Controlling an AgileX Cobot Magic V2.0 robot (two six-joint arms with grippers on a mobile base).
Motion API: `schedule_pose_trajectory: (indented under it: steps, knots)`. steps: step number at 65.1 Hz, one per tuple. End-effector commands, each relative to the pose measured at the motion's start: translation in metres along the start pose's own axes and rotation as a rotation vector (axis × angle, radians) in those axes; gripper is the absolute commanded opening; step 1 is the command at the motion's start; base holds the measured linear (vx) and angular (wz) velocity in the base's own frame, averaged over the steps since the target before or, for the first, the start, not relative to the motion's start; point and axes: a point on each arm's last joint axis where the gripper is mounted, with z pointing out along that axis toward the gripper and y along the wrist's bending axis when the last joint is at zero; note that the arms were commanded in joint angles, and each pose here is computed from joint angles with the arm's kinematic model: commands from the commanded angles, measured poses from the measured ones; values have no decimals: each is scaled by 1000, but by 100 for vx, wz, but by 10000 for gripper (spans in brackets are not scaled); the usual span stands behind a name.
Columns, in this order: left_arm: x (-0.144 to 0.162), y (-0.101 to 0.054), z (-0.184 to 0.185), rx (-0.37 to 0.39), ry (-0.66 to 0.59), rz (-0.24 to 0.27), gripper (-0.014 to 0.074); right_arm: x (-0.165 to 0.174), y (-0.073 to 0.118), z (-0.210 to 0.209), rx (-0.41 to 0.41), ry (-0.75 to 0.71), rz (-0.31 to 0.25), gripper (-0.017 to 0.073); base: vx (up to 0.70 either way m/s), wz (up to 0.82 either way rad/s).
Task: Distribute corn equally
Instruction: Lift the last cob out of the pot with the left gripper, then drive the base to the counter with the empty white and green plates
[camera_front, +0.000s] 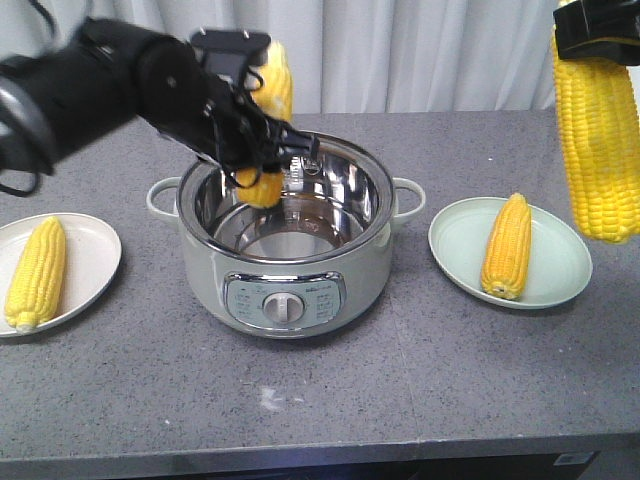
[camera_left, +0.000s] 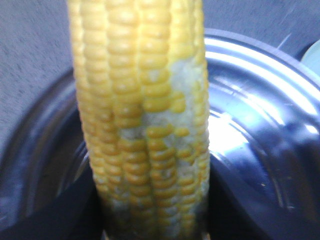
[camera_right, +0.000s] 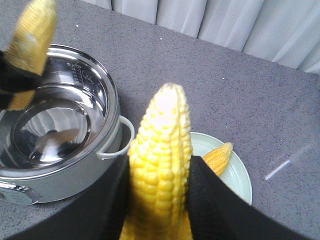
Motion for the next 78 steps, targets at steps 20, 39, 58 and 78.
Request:
schedule_pose_trajectory:
  steps: [20, 39, 58, 78]
  knots:
    - [-19, 24, -156, -185, -263, -2, 62, -7, -3, -19, 26, -100, 2, 102, 0, 0]
    - [-5, 62, -199, -339, -224, -125, 62, -6, -3, -19, 25, -95, 17, 102, 0, 0]
    - [3, 74, -216, -402, -192, -148, 62, -6, -3, -19, 25, -95, 18, 102, 0, 0]
    - [3, 75, -216, -406, -194, -147, 62, -6, -3, -19, 25, -95, 18, 102, 0, 0]
